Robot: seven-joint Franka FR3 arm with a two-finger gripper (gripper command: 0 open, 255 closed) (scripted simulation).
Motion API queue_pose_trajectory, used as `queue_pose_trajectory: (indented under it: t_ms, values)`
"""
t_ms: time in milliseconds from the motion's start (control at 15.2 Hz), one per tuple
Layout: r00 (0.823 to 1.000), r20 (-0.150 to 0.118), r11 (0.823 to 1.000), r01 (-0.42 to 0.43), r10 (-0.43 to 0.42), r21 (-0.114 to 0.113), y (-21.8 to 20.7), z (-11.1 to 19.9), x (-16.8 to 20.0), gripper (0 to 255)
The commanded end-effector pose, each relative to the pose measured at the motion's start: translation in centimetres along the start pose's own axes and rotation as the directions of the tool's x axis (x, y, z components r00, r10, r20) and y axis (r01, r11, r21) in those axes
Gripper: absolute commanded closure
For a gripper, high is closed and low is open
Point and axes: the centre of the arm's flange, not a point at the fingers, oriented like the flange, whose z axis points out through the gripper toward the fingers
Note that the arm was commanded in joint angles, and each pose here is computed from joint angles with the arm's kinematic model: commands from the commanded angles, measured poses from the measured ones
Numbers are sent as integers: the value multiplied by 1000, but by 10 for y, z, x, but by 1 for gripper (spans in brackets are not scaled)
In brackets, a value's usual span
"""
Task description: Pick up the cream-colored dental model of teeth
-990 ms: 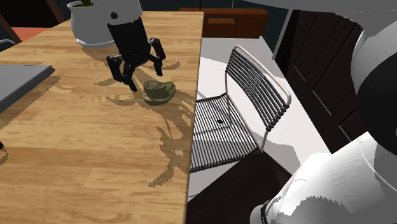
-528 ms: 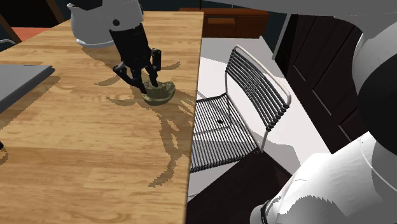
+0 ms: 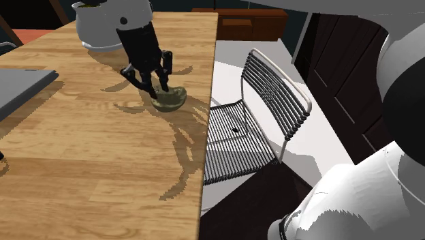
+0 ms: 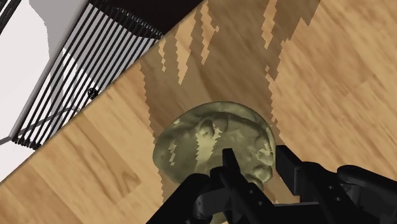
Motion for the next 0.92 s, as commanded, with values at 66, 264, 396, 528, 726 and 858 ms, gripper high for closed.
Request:
queue_pose_trajectory:
  t_ms: [66,264,396,528,726,858]
  values:
    - [1000,0,1000,0,0,0,0,-14,-1,255]
    - [1000,0,1000,0,0,0,1,-30,-3,255]
    - [1000,0,1000,0,0,0,1,-40,-4,255]
    - [1000,0,1000,0,0,0,2,-51,-5,255]
    - [1000,0,1000,0,0,0,2,-66,-7,255]
    - [1000,0,1000,0,0,0,2,-72,-8,255]
